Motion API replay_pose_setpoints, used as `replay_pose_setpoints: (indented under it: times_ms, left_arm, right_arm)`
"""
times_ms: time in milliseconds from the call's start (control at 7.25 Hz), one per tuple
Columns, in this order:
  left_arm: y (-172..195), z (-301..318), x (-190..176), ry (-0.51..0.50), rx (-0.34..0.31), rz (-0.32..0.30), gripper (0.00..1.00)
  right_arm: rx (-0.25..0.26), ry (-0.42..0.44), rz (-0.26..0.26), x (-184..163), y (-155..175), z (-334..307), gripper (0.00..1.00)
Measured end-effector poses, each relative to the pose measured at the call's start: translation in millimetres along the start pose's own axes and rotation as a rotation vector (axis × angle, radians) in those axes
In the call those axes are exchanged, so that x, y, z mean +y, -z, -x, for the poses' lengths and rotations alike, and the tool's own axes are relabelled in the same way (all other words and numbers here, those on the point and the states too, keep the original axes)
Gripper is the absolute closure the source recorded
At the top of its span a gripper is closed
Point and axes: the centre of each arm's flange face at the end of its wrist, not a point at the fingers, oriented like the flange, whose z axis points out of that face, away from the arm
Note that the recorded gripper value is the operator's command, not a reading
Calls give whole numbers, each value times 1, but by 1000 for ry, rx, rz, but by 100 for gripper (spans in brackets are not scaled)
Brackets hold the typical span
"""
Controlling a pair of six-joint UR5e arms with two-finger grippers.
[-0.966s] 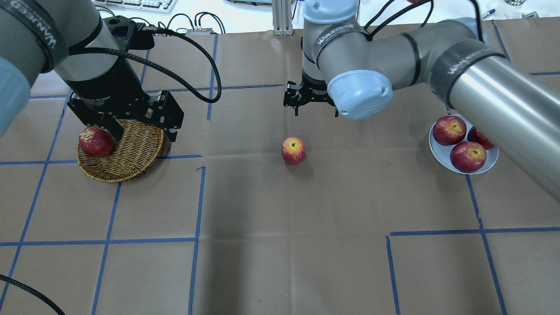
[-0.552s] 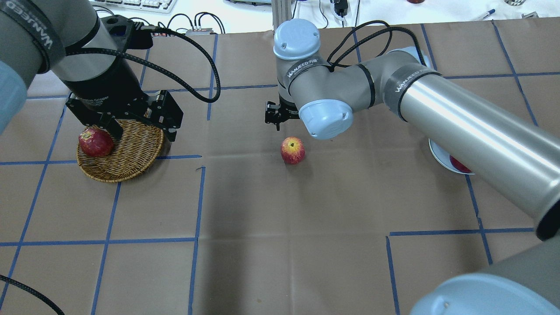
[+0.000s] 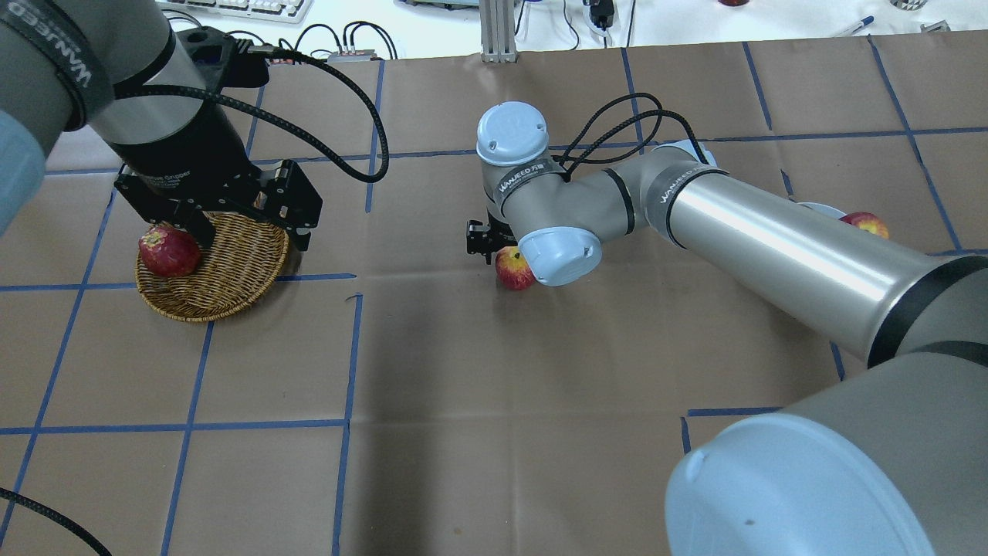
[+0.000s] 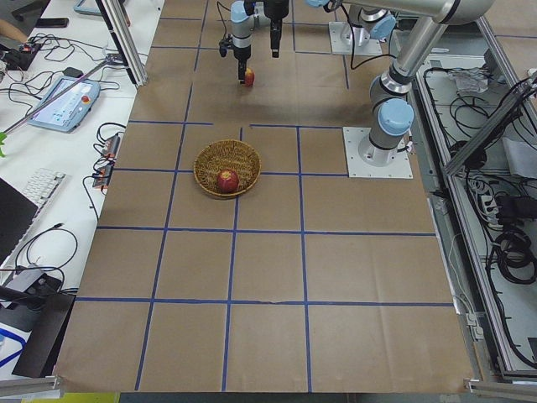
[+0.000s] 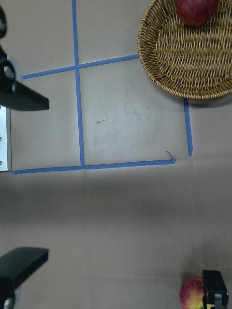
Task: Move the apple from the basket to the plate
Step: 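Lower the right gripper and grasp the yellow-red apple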
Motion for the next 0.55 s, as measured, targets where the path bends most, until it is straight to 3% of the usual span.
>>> replay_pose_setpoints:
  times_ms: [138, 414, 552]
  left_arm:
    - [0, 0, 0, 0, 0, -1, 1]
    - [1, 0, 0, 0, 1, -3, 1]
    - [1, 0, 0, 0, 2, -4, 1]
  right_arm:
    - [1, -3, 6, 1, -2, 0, 35]
    - [4, -9, 14, 4, -1, 0, 55]
    - [5, -8, 20, 6, 0, 1, 55]
